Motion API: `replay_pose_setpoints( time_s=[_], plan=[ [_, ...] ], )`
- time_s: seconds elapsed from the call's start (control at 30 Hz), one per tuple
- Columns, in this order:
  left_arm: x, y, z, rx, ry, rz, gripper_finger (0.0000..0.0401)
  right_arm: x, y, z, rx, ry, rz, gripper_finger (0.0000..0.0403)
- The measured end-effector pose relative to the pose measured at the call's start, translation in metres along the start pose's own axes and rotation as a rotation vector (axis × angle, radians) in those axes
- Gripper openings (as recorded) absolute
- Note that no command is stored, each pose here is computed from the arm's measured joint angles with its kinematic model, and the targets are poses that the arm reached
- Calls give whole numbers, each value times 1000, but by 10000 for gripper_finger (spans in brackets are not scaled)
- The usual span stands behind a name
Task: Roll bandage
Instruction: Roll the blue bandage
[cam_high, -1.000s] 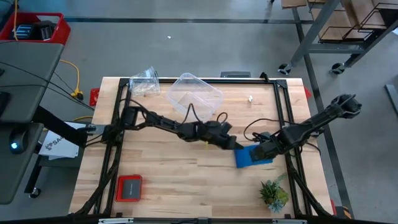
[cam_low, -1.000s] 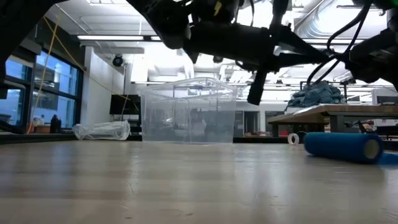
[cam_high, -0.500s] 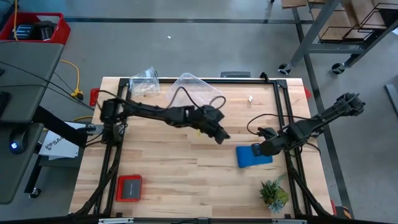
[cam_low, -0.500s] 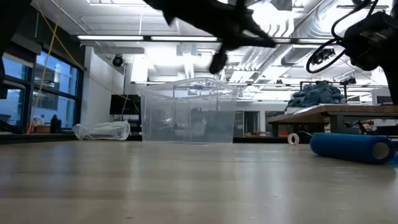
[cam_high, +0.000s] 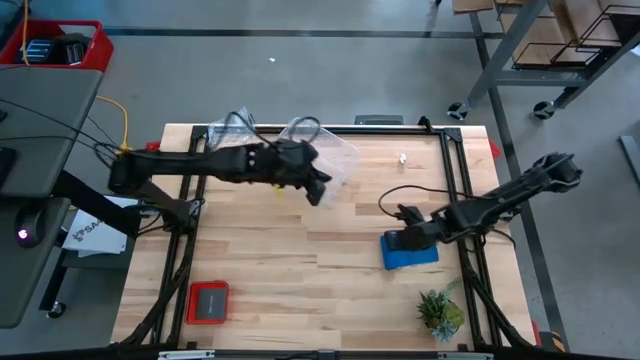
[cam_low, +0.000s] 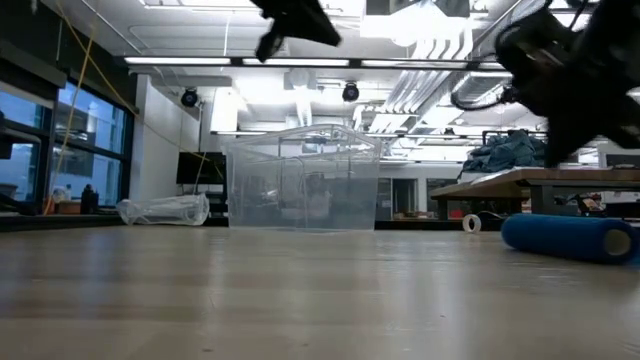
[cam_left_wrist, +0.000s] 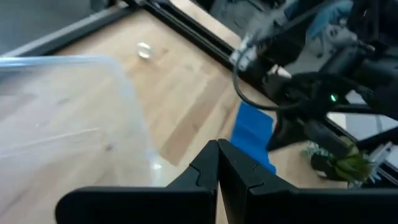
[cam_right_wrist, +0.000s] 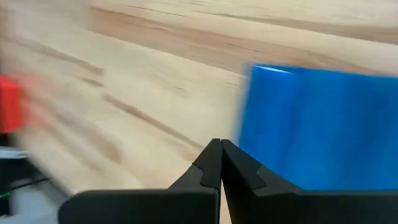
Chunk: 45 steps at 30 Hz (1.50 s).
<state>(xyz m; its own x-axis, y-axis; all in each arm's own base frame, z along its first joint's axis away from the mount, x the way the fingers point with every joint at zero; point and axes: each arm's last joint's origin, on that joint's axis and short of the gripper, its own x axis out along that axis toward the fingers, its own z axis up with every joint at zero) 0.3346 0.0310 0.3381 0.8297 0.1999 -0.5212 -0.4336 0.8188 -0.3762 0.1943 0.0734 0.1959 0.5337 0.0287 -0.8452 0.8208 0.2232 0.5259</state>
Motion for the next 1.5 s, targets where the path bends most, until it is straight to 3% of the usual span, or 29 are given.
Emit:
replay_pose_setpoints(
  time_s=[0.1,0.23,0.33,0.6,0.83,1.27,1.5],
  plan=[
    [-15,8,-6,-9,-33,40,0,10,8,5,-6,12,37,0],
    [-26,17,-17,-45,-37,63,0,27,7,9,-19,56,-25,0],
    [-26,21,-24,-69,-28,74,0,35,4,12,-9,63,-67,0],
    [-18,25,-35,-103,-5,86,0,44,15,13,-13,70,25,0],
    [-16,24,-33,-104,-33,68,0,63,9,9,-15,132,-55,0],
    [-16,24,-33,-99,-33,80,0,51,1,9,-20,157,-131,0],
    [-16,25,-33,-89,-42,94,0,36,-12,11,-26,172,-253,0]
  ],
)
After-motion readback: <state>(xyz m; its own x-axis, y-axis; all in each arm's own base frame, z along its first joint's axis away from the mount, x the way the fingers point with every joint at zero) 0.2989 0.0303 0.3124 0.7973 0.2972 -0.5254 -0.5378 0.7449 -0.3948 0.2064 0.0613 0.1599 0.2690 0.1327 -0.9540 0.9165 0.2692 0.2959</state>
